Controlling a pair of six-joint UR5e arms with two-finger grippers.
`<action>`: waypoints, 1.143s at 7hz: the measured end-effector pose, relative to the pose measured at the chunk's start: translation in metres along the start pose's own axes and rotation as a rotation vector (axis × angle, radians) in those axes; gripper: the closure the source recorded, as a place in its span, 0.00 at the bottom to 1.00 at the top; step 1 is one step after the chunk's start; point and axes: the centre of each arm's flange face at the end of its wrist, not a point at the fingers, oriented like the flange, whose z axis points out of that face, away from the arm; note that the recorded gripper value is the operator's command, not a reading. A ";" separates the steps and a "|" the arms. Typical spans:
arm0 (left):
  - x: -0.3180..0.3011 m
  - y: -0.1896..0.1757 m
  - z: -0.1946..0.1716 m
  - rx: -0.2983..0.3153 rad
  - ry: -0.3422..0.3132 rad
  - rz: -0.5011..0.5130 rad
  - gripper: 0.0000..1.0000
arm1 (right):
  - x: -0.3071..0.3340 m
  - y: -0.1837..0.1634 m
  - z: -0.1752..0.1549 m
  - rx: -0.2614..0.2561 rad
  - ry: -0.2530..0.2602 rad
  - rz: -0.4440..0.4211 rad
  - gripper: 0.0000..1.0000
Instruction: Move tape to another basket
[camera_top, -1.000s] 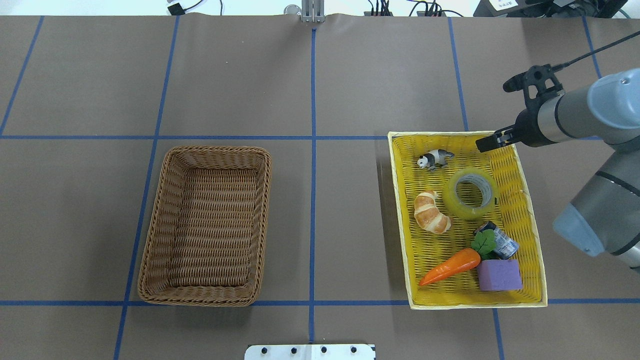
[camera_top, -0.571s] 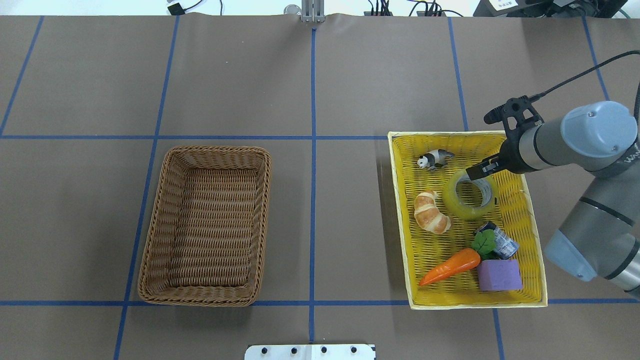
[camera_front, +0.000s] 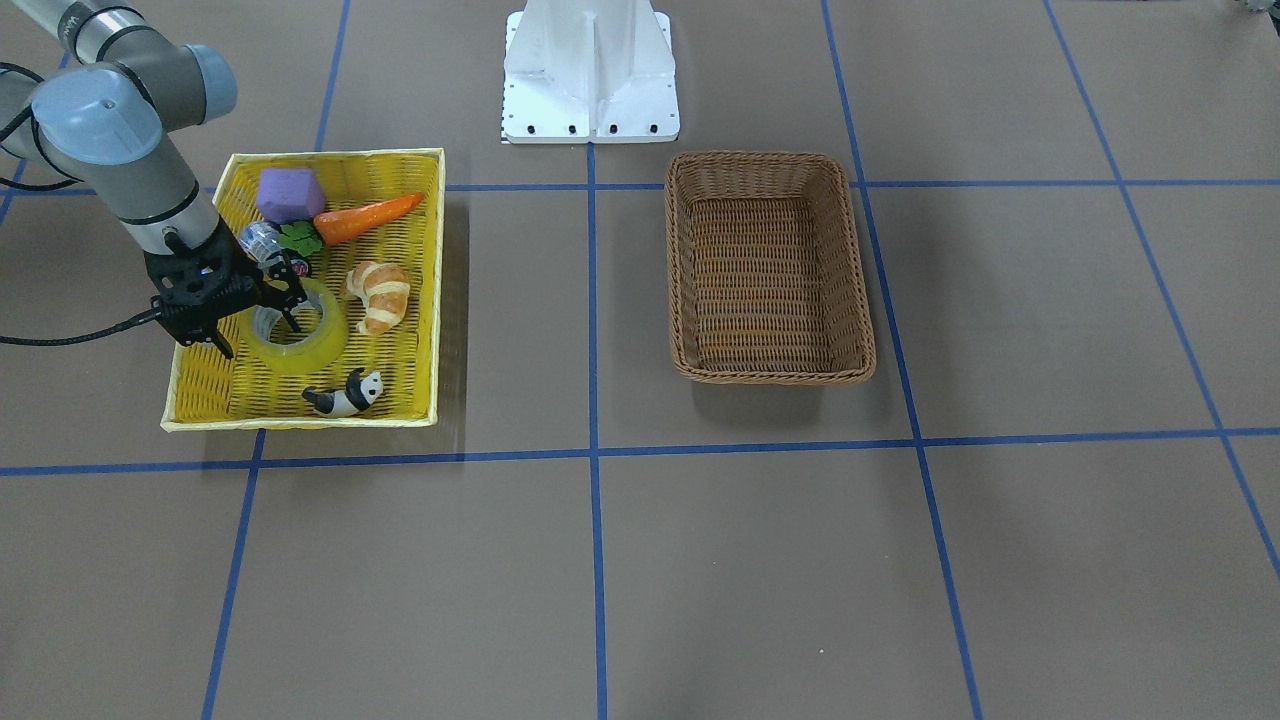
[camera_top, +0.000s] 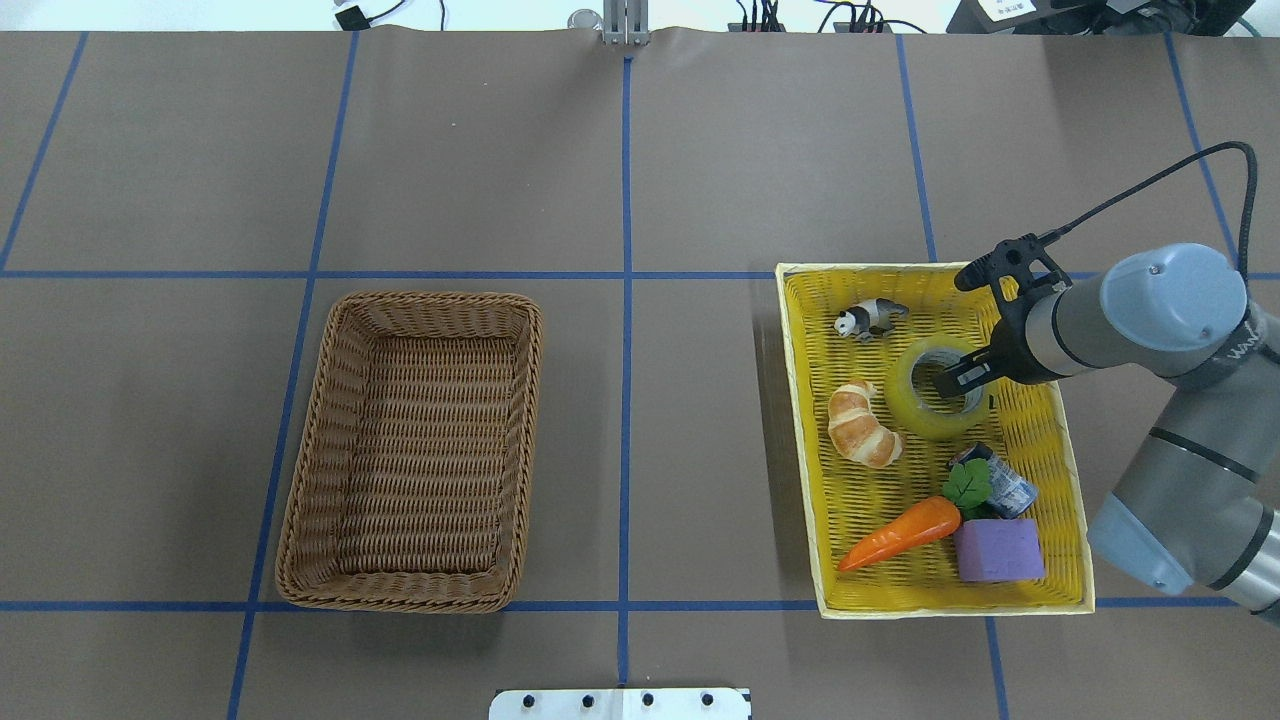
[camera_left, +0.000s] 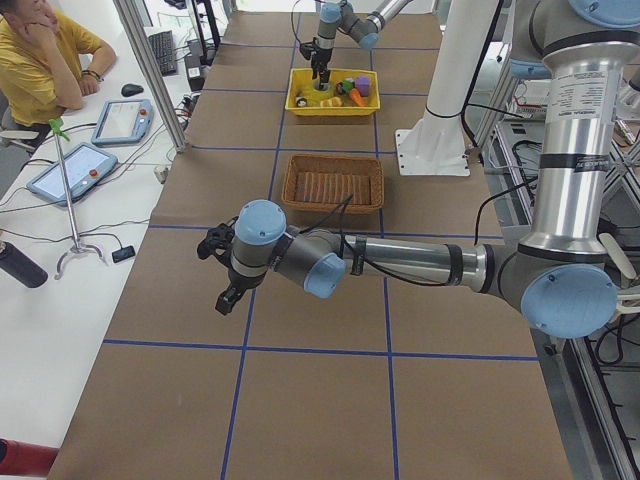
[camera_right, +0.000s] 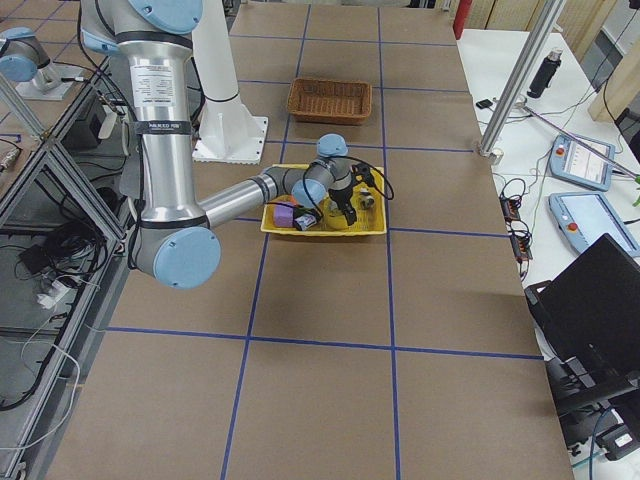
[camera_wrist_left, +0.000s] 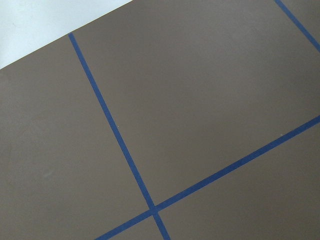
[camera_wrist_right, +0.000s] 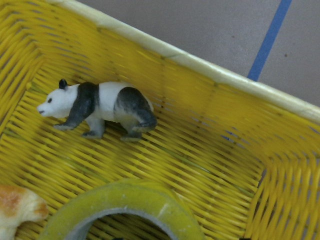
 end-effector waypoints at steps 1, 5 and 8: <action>0.000 0.001 0.000 -0.001 0.000 -0.001 0.01 | -0.002 0.001 0.001 -0.003 -0.002 -0.007 1.00; 0.001 -0.003 -0.001 0.005 0.000 0.005 0.01 | 0.047 -0.034 -0.049 0.116 0.034 0.065 1.00; 0.034 -0.056 -0.021 0.110 0.083 -0.041 0.01 | 0.045 -0.122 -0.133 0.317 -0.040 0.271 1.00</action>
